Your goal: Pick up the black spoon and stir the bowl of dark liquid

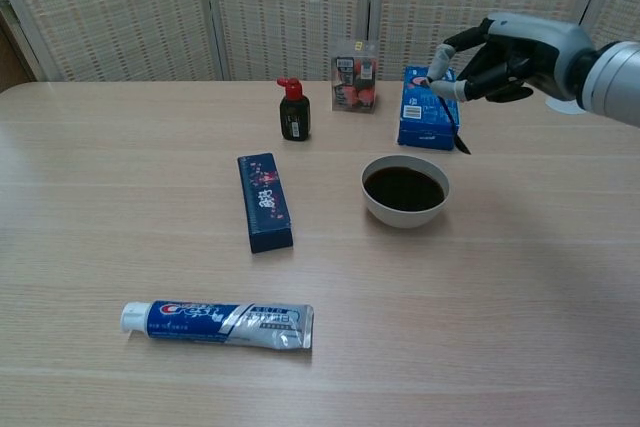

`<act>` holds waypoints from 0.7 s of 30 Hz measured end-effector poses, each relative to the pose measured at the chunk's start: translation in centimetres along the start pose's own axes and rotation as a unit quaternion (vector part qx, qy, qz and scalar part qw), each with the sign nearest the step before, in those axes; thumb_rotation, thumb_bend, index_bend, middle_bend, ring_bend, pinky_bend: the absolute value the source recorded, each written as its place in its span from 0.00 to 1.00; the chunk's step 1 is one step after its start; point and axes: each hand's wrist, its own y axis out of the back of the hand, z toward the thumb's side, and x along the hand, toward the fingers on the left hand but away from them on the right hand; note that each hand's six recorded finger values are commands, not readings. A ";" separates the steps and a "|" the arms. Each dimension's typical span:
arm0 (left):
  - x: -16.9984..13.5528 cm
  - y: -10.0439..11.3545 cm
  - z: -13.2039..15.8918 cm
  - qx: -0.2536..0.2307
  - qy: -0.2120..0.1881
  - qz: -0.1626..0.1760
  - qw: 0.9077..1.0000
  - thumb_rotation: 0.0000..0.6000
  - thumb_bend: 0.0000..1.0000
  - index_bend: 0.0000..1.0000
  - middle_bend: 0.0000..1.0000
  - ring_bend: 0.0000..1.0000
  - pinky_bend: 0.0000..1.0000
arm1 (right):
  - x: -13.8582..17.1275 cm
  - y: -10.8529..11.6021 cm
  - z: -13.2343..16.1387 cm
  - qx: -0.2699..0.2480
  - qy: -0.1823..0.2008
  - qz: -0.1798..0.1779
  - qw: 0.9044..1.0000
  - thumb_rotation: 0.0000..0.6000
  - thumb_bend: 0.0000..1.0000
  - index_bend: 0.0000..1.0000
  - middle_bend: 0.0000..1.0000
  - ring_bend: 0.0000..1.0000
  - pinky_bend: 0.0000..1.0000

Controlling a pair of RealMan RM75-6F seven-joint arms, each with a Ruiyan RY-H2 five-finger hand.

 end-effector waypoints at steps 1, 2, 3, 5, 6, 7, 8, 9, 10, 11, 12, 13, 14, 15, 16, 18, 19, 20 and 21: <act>0.0 0.0 0.0 -0.001 0.000 -0.001 1.000 1.00 0.24 0.07 0.00 0.00 0.00 | -0.3 -0.4 0.3 -0.006 0.002 0.004 1.000 1.00 0.51 0.69 1.00 1.00 1.00; -0.1 -0.1 -0.1 -0.002 0.000 -0.001 1.000 1.00 0.24 0.07 0.00 0.00 0.00 | -0.7 -0.9 0.5 -0.014 0.004 0.009 1.000 1.00 0.51 0.69 1.00 1.00 1.00; -0.1 -0.1 -0.1 -0.004 0.001 -0.002 1.000 1.00 0.24 0.07 0.00 0.00 0.00 | -1.0 -1.3 0.7 -0.019 0.005 0.012 1.000 1.00 0.51 0.69 1.00 1.00 1.00; -0.1 -0.2 -0.2 -0.009 0.001 -0.004 1.000 1.00 0.24 0.07 0.00 0.00 0.00 | -1.6 -2.0 0.8 -0.025 0.004 0.017 1.000 1.00 0.51 0.69 1.00 1.00 1.00; -0.2 -0.2 -0.3 -0.011 0.002 -0.005 1.000 1.00 0.24 0.07 0.00 0.00 0.00 | -1.9 -2.2 0.8 -0.026 0.004 0.018 1.000 1.00 0.51 0.69 1.00 1.00 1.00; -0.2 -0.2 -0.5 -0.011 0.003 -0.006 1.000 1.00 0.24 0.07 0.00 0.00 0.00 | -2.1 -2.5 0.7 -0.026 0.002 0.019 0.999 1.00 0.51 0.69 1.00 1.00 1.00; -0.3 -0.2 -0.6 -0.010 0.004 -0.006 1.000 1.00 0.24 0.07 0.00 0.00 0.00 | -2.5 -2.8 0.6 -0.026 0.000 0.020 0.999 1.00 0.51 0.69 1.00 1.00 1.00; -0.3 -0.2 -0.7 -0.011 0.006 -0.006 1.000 1.00 0.24 0.07 0.00 0.00 0.00 | -2.8 -3.1 0.5 -0.027 -0.002 0.022 0.999 1.00 0.51 0.69 1.00 1.00 1.00; -0.4 -0.1 -0.8 -0.012 0.007 -0.005 1.000 1.00 0.24 0.07 0.00 0.00 0.00 | -3.1 -3.5 0.4 -0.029 -0.004 0.024 0.999 1.00 0.51 0.69 1.00 1.00 1.00; -0.4 -0.1 -0.9 -0.013 0.009 -0.005 1.000 1.00 0.24 0.07 0.00 0.00 0.00 | -3.5 -3.9 0.3 -0.030 -0.007 0.026 0.999 1.00 0.51 0.69 1.00 1.00 1.00; -0.4 -0.1 -1.1 -0.014 0.010 -0.005 1.000 1.00 0.24 0.07 0.00 0.00 0.00 | -3.8 -4.2 0.3 -0.031 -0.009 0.028 0.999 1.00 0.51 0.69 1.00 1.00 1.00; -0.5 -0.1 -1.2 -0.014 0.012 -0.005 1.000 1.00 0.24 0.07 0.00 0.00 0.00 | -4.0 -4.6 0.2 -0.033 -0.010 0.030 0.999 1.00 0.51 0.69 1.00 1.00 1.00; -0.5 -0.2 -1.3 -0.013 0.013 -0.006 1.000 1.00 0.24 0.07 0.00 0.00 0.00 | -4.3 -5.0 0.1 -0.035 -0.012 0.033 0.999 1.00 0.51 0.69 1.00 1.00 1.00; -0.5 -0.2 -1.4 -0.013 0.014 -0.006 1.000 1.00 0.24 0.07 0.00 0.00 0.00 | -4.5 -5.3 0.0 -0.037 -0.013 0.034 0.999 1.00 0.51 0.69 1.00 1.00 1.00; -0.6 -0.3 -1.5 -0.013 0.015 -0.007 1.000 1.00 0.24 0.07 0.00 0.00 0.00 | -4.7 -5.6 -0.1 -0.039 -0.015 0.035 0.998 1.00 0.51 0.69 1.00 1.00 1.00; -0.6 -0.3 -1.6 -0.014 0.017 -0.008 1.000 1.00 0.24 0.07 0.00 0.00 0.00 | -5.1 -6.1 -0.4 -0.048 -0.019 0.036 0.998 1.00 0.52 0.69 1.00 1.00 1.00; -0.6 -0.3 -1.7 -0.014 0.018 -0.008 1.000 1.00 0.24 0.07 0.00 0.00 0.00 | -5.3 -6.3 -0.5 -0.052 -0.021 0.036 0.998 1.00 0.52 0.69 1.00 1.00 1.00; -0.6 -0.3 -1.8 -0.014 0.018 -0.007 1.000 1.00 0.24 0.07 0.00 0.00 0.00 | -5.4 -6.5 -0.7 -0.058 -0.024 0.036 0.997 1.00 0.52 0.69 1.00 1.00 1.00; -0.6 -0.2 -1.8 -0.014 0.019 -0.007 1.000 1.00 0.24 0.07 0.00 0.00 0.00 | -5.6 -6.6 -0.9 -0.063 -0.025 0.036 0.997 1.00 0.52 0.69 1.00 1.00 1.00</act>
